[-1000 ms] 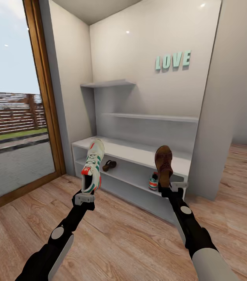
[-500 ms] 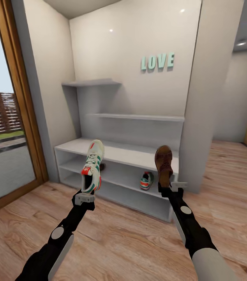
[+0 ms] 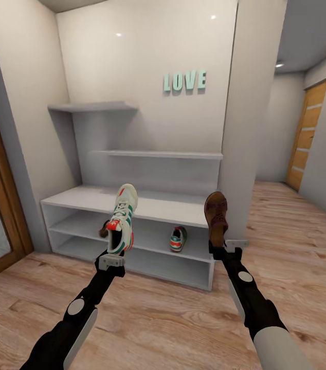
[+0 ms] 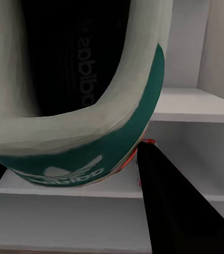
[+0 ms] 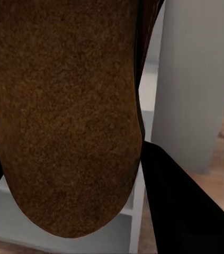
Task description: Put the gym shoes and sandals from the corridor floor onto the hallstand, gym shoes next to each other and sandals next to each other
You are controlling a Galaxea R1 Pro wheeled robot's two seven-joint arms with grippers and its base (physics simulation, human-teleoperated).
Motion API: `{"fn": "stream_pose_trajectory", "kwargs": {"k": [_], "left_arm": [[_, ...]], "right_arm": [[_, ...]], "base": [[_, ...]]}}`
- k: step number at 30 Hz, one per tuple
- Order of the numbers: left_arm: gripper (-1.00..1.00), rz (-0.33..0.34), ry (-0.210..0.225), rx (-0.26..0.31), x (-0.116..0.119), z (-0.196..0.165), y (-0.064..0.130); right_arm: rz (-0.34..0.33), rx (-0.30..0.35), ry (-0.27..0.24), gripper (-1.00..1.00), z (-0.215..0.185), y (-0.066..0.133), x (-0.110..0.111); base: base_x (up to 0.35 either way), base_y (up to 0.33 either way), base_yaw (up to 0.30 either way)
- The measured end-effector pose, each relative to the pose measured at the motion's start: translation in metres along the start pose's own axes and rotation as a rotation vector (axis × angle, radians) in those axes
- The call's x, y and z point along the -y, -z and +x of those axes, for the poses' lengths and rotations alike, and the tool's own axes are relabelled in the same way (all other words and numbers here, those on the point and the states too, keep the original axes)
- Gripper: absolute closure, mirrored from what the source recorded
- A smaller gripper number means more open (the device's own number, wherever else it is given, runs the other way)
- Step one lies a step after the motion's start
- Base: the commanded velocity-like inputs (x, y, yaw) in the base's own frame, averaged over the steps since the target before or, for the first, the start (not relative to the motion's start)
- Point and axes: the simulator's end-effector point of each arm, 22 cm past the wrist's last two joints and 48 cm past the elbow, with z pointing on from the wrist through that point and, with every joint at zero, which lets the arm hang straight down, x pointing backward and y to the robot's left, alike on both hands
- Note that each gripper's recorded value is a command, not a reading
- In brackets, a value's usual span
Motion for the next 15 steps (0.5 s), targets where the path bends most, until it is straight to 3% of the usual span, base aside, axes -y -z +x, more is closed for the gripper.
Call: {"fn": "stream_pose_trajectory", "kwargs": {"k": [13,15], "left_arm": [[1.0,0.0,0.0,0.0,0.0,0.0,-0.0001],[1.0,0.0,0.0,0.0,-0.0001,-0.0002,0.0]], "right_arm": [[0.0,0.0,0.0,1.0,0.0001,0.0,0.0],[0.0,0.0,0.0,1.0,-0.0002,0.0,-0.0001]], "base": [[0.038,0.291,-0.3],[0.0,0.11,-0.3]]}}
